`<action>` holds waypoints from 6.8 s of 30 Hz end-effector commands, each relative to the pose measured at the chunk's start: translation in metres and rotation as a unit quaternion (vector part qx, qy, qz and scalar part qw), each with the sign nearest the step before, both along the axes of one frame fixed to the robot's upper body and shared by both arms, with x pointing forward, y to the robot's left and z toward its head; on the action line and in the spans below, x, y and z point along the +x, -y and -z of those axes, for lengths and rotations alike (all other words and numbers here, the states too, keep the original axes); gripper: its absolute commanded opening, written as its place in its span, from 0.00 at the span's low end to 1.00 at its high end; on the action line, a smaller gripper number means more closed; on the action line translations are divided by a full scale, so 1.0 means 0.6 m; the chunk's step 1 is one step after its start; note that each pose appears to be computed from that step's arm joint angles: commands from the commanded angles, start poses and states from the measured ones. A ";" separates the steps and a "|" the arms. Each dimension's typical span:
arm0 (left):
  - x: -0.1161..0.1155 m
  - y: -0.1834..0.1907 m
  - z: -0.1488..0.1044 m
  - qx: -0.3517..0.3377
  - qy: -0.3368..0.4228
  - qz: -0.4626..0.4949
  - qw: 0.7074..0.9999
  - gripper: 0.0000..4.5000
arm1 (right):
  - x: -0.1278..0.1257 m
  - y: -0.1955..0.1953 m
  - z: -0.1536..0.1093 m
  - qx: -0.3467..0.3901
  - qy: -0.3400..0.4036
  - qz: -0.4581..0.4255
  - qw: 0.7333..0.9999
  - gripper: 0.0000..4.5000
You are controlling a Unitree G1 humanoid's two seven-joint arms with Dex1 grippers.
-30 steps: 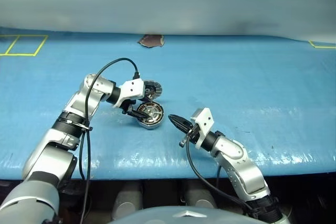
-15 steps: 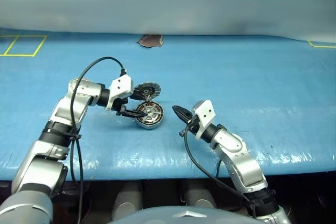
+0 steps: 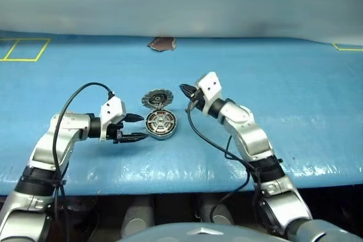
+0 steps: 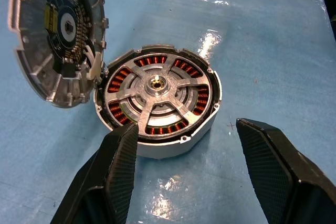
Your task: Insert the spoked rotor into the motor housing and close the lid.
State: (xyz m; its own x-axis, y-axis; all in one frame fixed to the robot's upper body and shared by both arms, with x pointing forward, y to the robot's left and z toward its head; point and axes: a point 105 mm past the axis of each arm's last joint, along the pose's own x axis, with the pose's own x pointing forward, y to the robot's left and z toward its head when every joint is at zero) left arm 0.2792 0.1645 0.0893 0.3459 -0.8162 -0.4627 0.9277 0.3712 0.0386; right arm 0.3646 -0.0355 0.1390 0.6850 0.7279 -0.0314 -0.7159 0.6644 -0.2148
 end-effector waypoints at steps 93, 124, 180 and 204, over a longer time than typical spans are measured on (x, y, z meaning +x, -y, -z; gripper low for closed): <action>0.017 -0.038 0.013 0.017 0.035 -0.073 0.997 0.72 | -0.100 -0.103 0.109 0.016 -0.124 -0.103 0.987 1.00; 0.011 -0.041 0.023 -0.025 0.018 -0.068 0.997 0.72 | -0.103 -0.110 0.067 -0.054 -0.061 -0.165 0.983 0.68; 0.003 -0.033 0.030 -0.033 0.008 -0.076 0.997 0.72 | -0.088 -0.076 0.139 -0.149 -0.113 -0.186 0.965 0.68; 0.033 -0.032 0.004 -0.095 0.010 -0.143 0.985 0.72 | -0.070 -0.054 0.163 -0.177 -0.132 -0.161 0.962 0.68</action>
